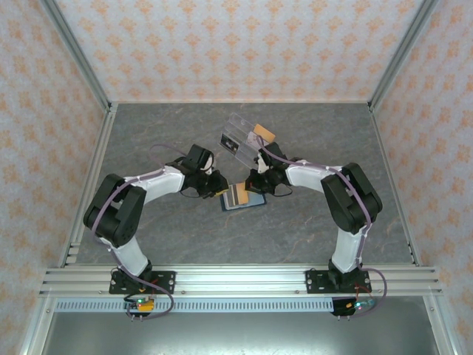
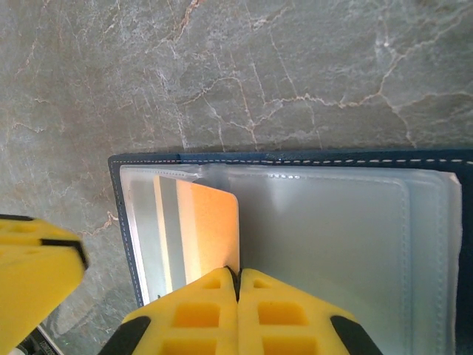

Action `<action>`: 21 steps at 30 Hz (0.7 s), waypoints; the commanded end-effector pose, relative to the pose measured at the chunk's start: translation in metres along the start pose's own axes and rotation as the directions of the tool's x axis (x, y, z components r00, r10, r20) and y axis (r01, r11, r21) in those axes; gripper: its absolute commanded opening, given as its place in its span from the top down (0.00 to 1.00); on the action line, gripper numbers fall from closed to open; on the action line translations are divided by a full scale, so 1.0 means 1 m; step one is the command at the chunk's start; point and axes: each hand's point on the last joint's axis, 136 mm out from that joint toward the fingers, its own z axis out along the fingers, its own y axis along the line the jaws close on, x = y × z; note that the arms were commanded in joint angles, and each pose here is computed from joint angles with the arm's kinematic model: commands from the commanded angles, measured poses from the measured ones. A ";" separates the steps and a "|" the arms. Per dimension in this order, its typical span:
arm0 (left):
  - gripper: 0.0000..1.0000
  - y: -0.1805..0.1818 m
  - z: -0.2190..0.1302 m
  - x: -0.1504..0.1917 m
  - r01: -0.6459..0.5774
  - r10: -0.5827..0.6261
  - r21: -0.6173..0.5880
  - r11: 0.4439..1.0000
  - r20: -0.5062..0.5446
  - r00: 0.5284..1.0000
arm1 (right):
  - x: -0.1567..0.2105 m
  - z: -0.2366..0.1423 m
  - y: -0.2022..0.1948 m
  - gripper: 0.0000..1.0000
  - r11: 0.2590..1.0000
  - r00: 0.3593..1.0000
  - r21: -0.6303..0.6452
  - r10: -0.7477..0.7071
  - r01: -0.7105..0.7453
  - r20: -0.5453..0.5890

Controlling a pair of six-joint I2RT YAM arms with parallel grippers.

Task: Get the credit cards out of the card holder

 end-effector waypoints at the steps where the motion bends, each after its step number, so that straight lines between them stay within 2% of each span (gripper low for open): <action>1: 0.82 -0.008 0.000 -0.001 0.001 -0.001 0.028 1.000 -0.008 1.000 | -0.004 -0.001 -0.007 0.95 0.999 1.000 0.032 0.003 -0.003 0.014; 8: 0.86 -0.012 0.023 0.005 -0.008 0.010 0.026 1.000 -0.054 0.999 | -0.002 0.000 -0.004 0.95 1.000 1.000 0.007 0.007 -0.007 0.008; 15: 0.90 0.006 0.033 0.007 0.008 -0.010 -0.040 0.999 -0.062 0.998 | -0.002 0.000 0.004 0.93 0.999 1.000 -0.034 0.011 -0.011 0.006; 21: 0.94 0.021 0.041 0.012 0.022 -0.028 -0.078 0.997 -0.075 0.997 | -0.001 -0.005 0.030 0.84 0.985 1.000 -0.174 -0.005 0.004 -0.006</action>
